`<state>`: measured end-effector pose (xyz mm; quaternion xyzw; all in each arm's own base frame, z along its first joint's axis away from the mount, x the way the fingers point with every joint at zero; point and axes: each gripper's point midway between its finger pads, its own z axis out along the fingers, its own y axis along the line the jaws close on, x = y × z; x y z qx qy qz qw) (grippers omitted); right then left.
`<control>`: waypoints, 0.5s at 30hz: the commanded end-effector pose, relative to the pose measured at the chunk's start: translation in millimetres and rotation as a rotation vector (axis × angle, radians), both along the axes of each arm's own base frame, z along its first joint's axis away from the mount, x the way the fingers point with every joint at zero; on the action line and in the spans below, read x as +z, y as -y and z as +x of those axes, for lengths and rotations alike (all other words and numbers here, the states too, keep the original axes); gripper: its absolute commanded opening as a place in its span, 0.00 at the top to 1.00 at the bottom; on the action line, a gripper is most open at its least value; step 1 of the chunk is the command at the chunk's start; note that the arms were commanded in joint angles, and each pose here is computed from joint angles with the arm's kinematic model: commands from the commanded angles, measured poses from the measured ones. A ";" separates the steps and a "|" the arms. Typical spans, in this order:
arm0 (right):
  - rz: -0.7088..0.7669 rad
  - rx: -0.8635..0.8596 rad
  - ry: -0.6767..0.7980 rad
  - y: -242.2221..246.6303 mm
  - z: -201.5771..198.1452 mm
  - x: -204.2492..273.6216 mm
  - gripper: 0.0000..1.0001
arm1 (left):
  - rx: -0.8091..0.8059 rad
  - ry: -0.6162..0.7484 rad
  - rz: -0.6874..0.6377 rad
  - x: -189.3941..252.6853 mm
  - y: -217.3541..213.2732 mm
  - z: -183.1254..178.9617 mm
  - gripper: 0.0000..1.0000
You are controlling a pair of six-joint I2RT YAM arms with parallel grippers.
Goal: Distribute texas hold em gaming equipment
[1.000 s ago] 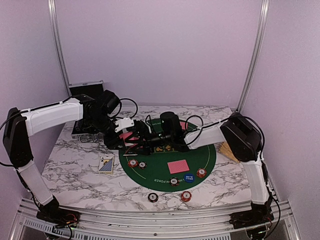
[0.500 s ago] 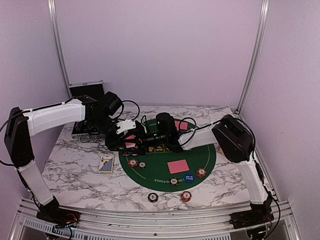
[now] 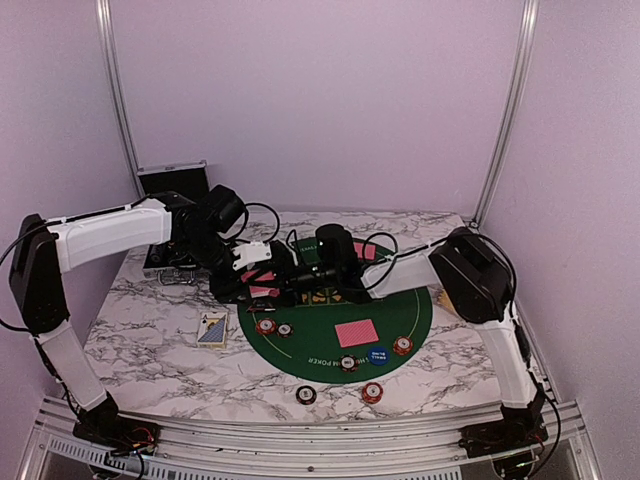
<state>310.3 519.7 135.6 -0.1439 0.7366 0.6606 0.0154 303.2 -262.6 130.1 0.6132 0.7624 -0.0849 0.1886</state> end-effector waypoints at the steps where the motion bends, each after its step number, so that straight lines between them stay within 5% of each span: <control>1: -0.051 -0.036 -0.005 14.3 7.7 -7.3 0.40 | -0.017 0.018 -0.024 9.1 3.8 -0.3 1.00; 15: -0.085 -0.044 0.050 32.7 8.6 4.3 0.55 | -0.015 0.018 -0.013 7.1 0.5 -2.2 1.00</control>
